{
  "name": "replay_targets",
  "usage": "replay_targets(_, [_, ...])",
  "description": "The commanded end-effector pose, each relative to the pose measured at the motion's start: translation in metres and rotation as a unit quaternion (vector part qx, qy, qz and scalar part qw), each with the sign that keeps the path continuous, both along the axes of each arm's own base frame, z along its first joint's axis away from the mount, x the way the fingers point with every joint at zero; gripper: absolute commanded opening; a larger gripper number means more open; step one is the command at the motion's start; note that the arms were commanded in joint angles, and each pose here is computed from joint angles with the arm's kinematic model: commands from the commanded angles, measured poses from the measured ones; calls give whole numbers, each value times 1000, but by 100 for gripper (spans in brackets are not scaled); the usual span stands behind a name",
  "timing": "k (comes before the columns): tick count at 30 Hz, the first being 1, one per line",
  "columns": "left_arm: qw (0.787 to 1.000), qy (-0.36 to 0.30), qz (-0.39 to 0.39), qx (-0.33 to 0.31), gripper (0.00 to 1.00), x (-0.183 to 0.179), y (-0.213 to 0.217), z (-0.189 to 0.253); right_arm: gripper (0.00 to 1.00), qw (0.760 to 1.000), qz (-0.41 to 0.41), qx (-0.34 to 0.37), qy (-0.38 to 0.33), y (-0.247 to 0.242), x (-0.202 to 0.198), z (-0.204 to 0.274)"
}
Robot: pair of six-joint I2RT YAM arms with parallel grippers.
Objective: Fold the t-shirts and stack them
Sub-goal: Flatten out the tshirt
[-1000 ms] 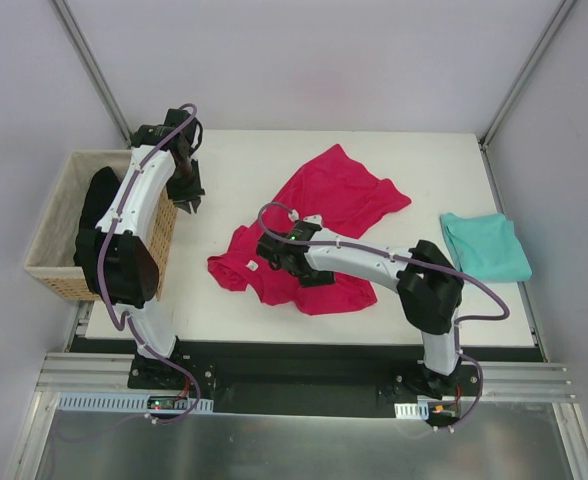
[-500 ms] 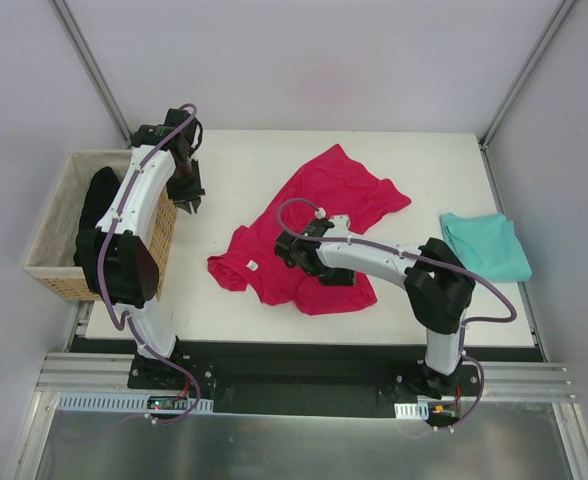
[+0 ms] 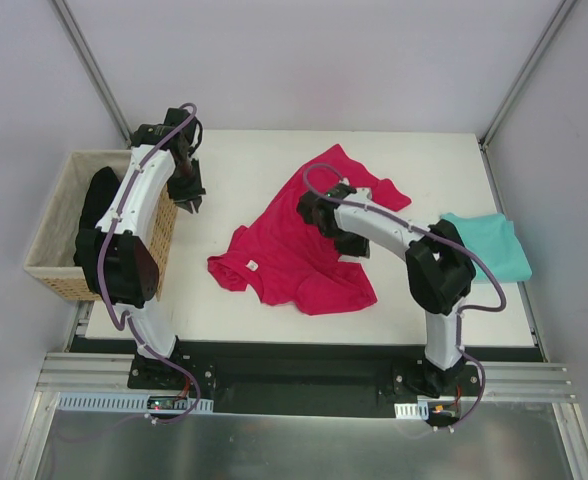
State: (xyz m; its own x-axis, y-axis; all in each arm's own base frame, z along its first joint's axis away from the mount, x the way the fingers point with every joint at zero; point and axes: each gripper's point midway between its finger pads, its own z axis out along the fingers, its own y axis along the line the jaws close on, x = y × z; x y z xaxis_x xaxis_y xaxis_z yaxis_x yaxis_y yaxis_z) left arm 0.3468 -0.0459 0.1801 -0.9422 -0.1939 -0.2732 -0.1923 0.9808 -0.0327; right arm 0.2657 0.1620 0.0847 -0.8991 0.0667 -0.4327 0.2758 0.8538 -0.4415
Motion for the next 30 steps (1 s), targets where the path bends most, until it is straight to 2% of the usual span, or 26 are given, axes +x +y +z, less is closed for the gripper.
replay_targets(1, [1000, -4, 0, -8, 14, 2, 0, 10, 31, 1000, 23, -7, -18, -1, 53, 24])
replay_targets(4, [1000, -8, 0, -2, 14, 3, 2, 14, 3, 1000, 12, 0, -11, -10, 83, 24])
replay_targets(5, [1000, -9, 0, -1, 14, 2, 3, 15, 1, 1000, 0, 3, -9, -19, 93, 24])
replay_targets(14, [1000, -3, 6, -6, 14, 1, 1, 14, 1, 1000, -8, 23, 4, -47, 150, 13])
replay_targets(30, [1000, 12, 19, 4, 14, 10, 3, 19, 1, 993, -56, 98, 18, -100, 202, -29])
